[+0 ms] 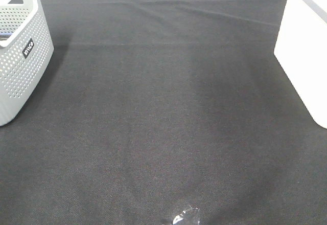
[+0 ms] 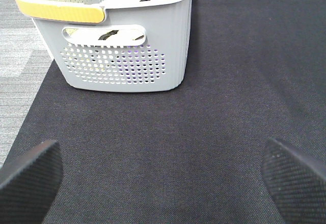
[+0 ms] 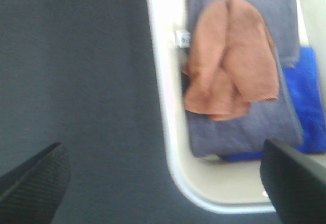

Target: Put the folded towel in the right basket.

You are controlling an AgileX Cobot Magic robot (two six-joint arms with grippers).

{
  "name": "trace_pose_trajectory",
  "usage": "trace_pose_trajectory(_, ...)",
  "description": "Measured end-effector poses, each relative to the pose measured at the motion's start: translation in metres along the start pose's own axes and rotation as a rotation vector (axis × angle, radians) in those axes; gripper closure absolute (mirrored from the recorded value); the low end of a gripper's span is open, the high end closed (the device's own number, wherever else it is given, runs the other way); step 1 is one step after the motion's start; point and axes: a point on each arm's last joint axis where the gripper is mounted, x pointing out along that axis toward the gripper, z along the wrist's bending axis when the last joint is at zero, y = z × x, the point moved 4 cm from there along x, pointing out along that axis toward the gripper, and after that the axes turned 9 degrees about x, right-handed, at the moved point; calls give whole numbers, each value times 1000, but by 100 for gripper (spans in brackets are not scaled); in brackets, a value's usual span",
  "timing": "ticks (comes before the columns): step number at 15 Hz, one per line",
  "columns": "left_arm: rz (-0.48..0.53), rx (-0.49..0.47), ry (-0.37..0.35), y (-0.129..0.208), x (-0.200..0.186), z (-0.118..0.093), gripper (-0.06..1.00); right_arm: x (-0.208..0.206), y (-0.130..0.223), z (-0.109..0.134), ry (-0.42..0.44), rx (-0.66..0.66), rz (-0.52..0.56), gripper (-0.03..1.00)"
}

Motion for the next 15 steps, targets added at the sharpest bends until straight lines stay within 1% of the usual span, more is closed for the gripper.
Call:
trace_pose_trajectory(1, 0, 0, 0, 0, 0, 0, -5, -22, 8, 4, -28, -8, -41, -1)
trace_pose_trajectory(2, 0, 0, 0, 0, 0, 0, -5, -33, 20, 3, -34, -10, -47, -1)
trace_pose_trajectory(3, 0, 0, 0, 0, 0, 0, -5, -33, 20, 3, -34, -10, -47, -1)
trace_pose_trajectory(4, 0, 0, 0, 0, 0, 0, -5, -43, 37, 2, -34, -16, -53, -1)
trace_pose_trajectory(6, 0, 0, 0, 0, 0, 0, -5, -59, 70, -2, -38, -39, -110, -1)
trace_pose_trajectory(8, 0, 0, 0, 0, 0, 0, -5, -70, 123, -9, -39, -93, -130, -1)
trace_pose_trajectory(10, 0, 0, 0, 0, 0, 0, -5, -73, 167, -16, -39, -100, -131, -1)
trace_pose_trajectory(12, 0, 0, 0, 0, 0, 0, -5, -72, 212, -22, -53, -97, -179, -1)
trace_pose_trajectory(15, 0, 0, 0, 0, 0, 0, -5, -71, 262, -25, -102, -108, -294, -1)
